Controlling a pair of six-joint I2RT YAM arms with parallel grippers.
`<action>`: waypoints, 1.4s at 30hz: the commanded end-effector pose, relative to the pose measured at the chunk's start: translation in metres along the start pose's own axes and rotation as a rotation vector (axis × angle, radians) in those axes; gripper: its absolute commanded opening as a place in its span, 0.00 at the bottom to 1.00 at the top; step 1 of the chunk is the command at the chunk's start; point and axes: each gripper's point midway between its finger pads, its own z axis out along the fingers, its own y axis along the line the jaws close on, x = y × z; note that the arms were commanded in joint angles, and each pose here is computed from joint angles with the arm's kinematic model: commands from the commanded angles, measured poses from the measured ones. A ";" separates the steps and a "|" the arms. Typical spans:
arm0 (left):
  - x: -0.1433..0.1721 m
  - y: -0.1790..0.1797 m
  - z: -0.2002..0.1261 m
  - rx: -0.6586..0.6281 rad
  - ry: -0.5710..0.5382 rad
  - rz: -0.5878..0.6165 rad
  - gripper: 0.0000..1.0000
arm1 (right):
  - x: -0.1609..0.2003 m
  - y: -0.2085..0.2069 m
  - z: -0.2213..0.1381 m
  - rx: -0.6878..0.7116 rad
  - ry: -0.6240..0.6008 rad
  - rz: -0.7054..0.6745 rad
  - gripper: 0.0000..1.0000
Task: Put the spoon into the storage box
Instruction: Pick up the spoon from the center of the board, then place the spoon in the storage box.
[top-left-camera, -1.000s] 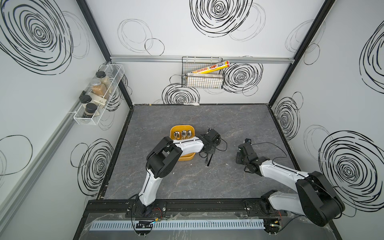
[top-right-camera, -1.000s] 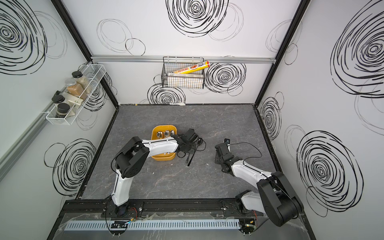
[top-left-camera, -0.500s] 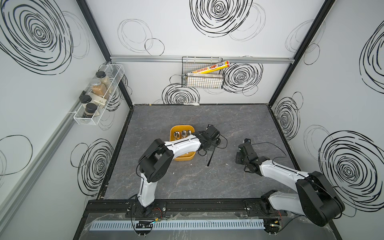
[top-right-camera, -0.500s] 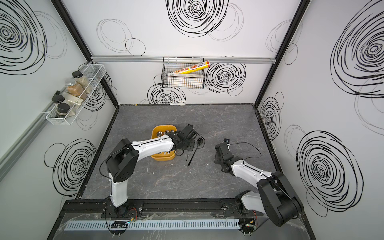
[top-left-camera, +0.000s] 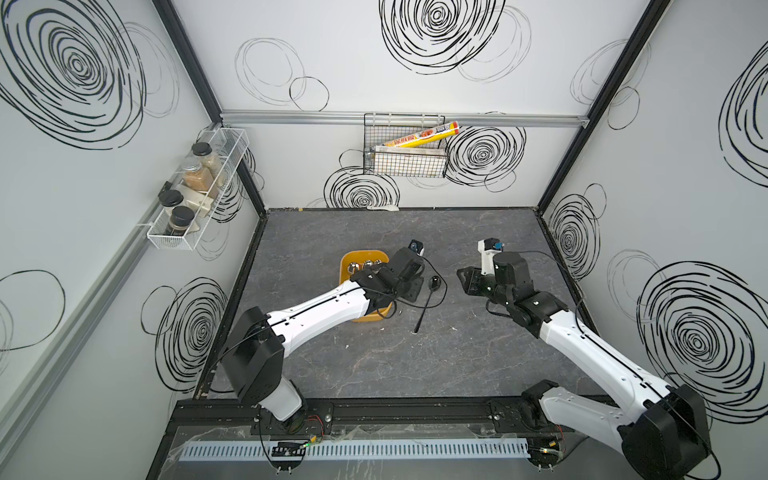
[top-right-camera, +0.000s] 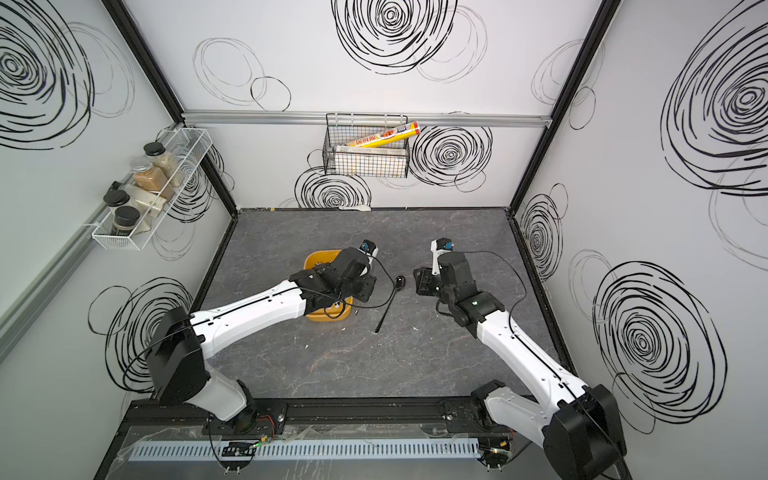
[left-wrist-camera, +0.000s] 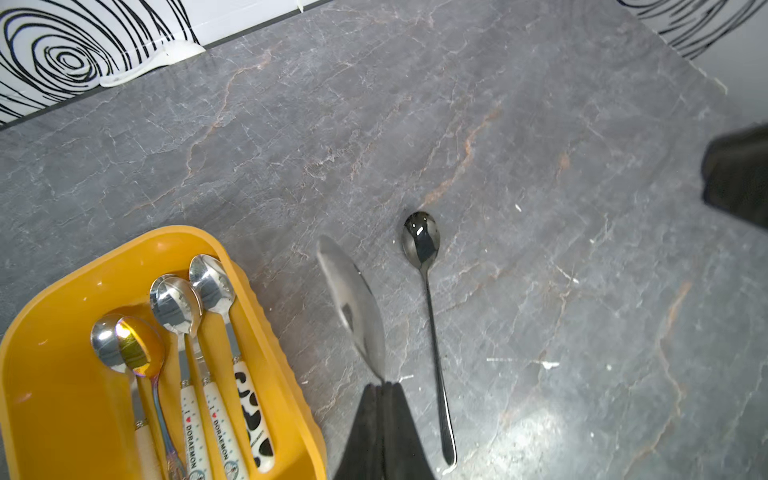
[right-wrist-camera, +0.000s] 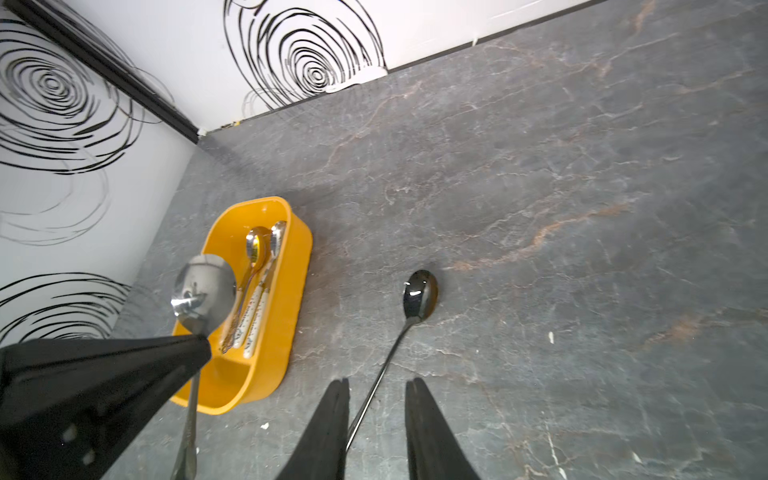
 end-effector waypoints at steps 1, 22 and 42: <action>-0.023 0.018 -0.020 -0.043 -0.092 0.021 0.00 | 0.015 0.002 -0.005 -0.018 0.070 -0.009 0.29; 0.045 0.168 0.055 -0.515 0.285 -0.083 0.00 | 0.102 -0.087 0.029 0.233 0.162 -0.052 0.28; 0.066 0.187 0.096 -0.643 0.391 -0.017 0.00 | 0.124 -0.103 0.040 0.283 0.232 -0.049 0.28</action>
